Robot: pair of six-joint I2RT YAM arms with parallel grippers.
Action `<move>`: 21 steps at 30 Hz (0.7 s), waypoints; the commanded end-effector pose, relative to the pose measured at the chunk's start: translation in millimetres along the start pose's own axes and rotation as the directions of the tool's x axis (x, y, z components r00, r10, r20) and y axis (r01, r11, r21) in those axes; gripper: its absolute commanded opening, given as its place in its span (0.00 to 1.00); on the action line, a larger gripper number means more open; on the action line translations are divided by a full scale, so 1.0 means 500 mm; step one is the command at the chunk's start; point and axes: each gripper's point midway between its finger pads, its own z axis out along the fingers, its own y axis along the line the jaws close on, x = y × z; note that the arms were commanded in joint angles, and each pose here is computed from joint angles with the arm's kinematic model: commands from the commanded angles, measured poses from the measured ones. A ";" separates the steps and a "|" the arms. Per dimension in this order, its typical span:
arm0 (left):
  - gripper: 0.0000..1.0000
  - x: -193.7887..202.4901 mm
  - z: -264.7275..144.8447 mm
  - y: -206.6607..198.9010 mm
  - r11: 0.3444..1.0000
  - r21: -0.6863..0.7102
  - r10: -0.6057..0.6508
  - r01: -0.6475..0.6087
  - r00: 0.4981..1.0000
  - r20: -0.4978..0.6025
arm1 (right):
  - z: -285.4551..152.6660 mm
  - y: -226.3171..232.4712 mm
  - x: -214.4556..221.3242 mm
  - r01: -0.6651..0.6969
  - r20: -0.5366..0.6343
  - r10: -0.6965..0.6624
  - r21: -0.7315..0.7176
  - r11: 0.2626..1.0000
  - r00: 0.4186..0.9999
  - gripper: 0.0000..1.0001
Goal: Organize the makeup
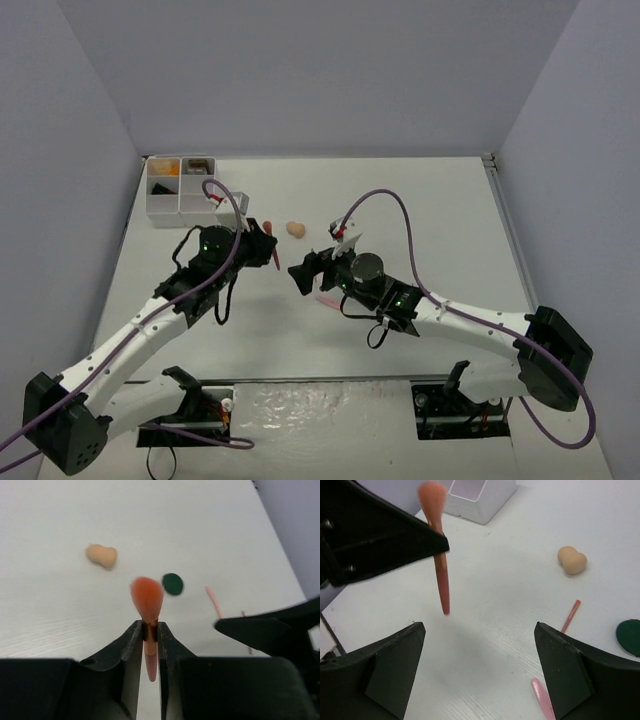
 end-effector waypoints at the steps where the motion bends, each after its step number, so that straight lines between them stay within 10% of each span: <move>1: 0.00 -0.181 0.008 0.105 0.973 -0.219 0.113 -0.067 0.972 0.206 | -0.041 -0.060 -0.050 0.047 0.065 -0.057 0.147 0.988 0.996 0.89; 21: 0.00 -0.459 0.213 0.461 0.874 -0.486 0.253 -0.009 0.862 0.439 | -0.127 -0.243 -0.030 0.162 -0.013 -0.169 0.362 0.918 0.986 1.00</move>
